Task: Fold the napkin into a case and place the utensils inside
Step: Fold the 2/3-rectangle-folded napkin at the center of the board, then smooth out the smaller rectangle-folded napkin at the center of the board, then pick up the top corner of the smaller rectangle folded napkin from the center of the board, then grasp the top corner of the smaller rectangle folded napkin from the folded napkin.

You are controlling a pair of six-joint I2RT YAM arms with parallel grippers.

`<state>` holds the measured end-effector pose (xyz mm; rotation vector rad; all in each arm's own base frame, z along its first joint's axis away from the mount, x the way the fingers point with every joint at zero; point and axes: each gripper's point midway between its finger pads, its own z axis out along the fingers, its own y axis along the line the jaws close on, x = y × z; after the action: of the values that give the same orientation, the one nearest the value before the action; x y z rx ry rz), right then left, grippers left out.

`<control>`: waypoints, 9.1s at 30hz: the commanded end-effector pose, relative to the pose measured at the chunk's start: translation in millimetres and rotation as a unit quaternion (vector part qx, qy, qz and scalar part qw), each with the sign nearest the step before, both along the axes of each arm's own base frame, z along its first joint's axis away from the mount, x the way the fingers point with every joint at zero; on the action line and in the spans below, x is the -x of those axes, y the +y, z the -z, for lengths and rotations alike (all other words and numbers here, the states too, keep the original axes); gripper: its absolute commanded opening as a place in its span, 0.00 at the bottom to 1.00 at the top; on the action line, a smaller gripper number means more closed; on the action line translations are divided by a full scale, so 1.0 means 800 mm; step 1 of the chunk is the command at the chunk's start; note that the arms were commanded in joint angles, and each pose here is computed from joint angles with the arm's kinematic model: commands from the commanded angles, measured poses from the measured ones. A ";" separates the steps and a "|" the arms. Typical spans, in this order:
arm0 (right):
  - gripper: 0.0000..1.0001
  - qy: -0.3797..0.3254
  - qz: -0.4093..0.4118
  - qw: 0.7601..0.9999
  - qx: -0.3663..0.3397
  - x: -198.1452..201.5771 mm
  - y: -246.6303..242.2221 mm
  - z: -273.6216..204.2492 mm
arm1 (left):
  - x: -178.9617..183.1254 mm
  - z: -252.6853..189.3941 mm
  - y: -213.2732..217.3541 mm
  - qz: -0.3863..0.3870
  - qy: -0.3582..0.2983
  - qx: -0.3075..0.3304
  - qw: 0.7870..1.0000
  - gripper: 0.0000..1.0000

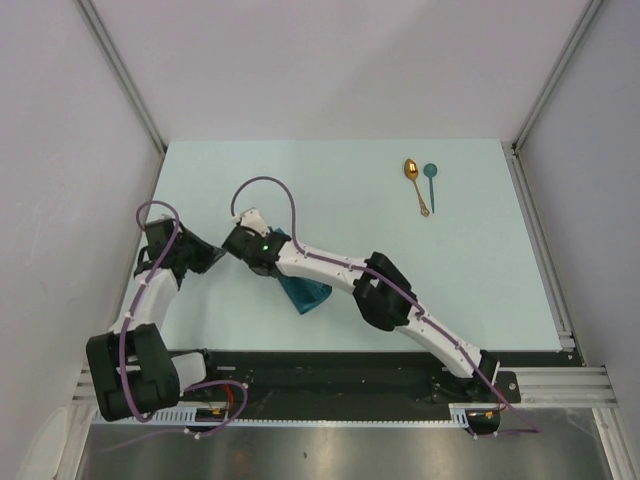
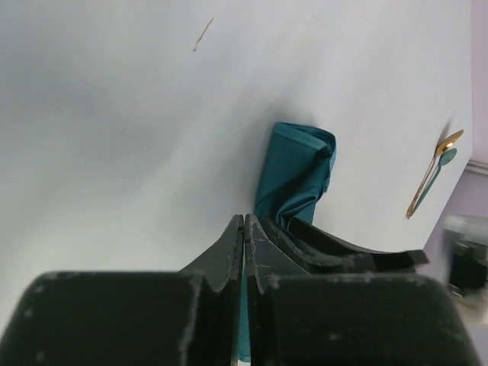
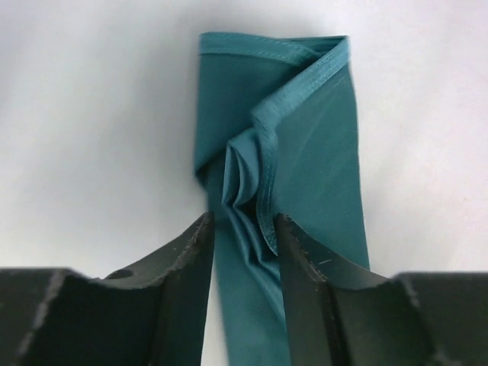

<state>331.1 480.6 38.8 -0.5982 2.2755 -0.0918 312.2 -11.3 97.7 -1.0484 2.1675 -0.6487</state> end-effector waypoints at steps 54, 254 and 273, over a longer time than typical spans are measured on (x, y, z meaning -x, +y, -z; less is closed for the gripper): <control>0.28 0.361 -0.210 0.841 -0.343 0.140 -0.113 -0.039 | -0.081 0.020 -0.113 0.188 0.022 -0.072 0.979 0.40; 0.00 0.217 -0.166 0.868 -0.415 -0.036 0.008 -0.028 | -0.073 0.038 -0.149 0.211 0.062 -0.255 0.942 0.00; 0.00 0.232 -0.163 0.858 -0.427 -0.033 0.012 -0.022 | -0.076 0.049 -0.133 0.216 0.092 -0.268 0.934 0.01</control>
<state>356.3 478.4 41.5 -0.4981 2.3469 1.2420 361.0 -117.5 49.1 -0.3636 2.5826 -0.1166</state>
